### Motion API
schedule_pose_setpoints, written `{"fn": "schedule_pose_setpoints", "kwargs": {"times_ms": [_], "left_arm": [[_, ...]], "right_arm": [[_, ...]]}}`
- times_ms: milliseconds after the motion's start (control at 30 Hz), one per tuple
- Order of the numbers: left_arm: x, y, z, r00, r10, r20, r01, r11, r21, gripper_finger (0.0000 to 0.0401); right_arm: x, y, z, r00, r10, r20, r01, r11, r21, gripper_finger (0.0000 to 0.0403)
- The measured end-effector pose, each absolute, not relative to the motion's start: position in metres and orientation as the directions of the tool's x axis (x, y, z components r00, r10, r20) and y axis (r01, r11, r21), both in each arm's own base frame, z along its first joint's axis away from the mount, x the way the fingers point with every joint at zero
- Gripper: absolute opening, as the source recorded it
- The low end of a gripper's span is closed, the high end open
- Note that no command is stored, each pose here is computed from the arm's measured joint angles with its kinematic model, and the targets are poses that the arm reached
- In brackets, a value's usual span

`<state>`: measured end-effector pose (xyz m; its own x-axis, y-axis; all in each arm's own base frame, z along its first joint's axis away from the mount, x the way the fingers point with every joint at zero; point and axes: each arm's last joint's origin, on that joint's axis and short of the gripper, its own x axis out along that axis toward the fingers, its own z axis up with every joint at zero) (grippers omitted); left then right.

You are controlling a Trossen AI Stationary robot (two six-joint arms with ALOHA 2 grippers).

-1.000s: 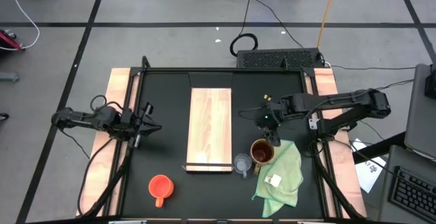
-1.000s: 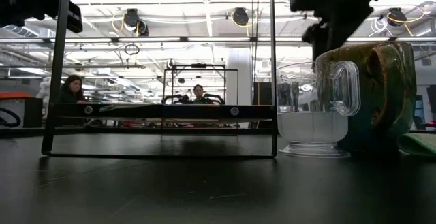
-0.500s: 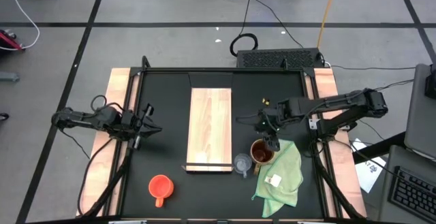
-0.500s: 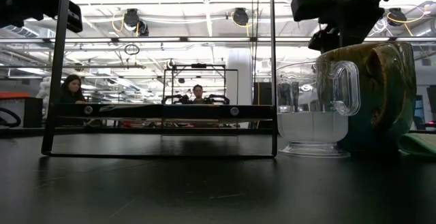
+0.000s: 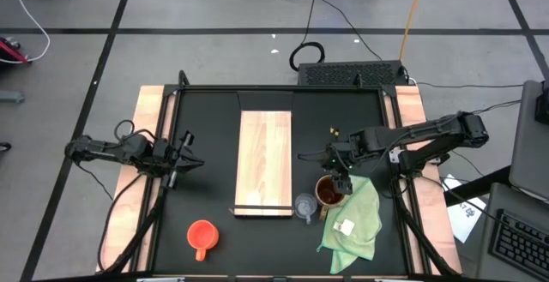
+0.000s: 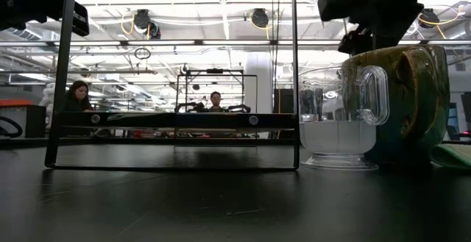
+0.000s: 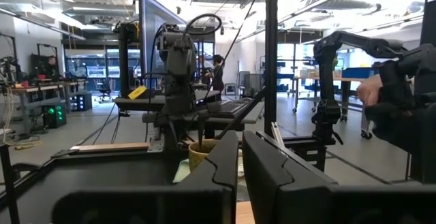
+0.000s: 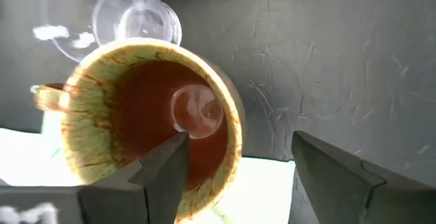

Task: Stack small to large cups/mugs on shelf
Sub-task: Put the green mug on the shelf

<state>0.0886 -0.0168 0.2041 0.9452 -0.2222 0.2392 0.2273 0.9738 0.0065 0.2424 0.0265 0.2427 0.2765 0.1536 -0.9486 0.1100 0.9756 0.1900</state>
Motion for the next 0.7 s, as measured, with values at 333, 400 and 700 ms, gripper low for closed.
{"fn": "schedule_pose_setpoints", "kwargs": {"times_ms": [333,400,700], "left_arm": [[0.089,-0.017,0.204,0.945,-0.222,0.24,0.227,0.974,0.007,0.0026],[0.089,-0.017,0.204,0.945,-0.222,0.24,0.227,0.974,0.007,0.0026],[0.089,-0.017,0.204,0.945,-0.222,0.24,0.227,0.974,0.007,0.0026]], "right_arm": [[0.235,0.026,0.222,0.226,0.149,-0.963,0.146,0.972,0.185,0.0251],[0.236,0.026,0.222,0.24,0.15,-0.959,0.141,0.972,0.187,0.0251],[0.24,0.026,0.223,0.282,0.154,-0.947,0.08,0.98,0.184,0.0222]]}}
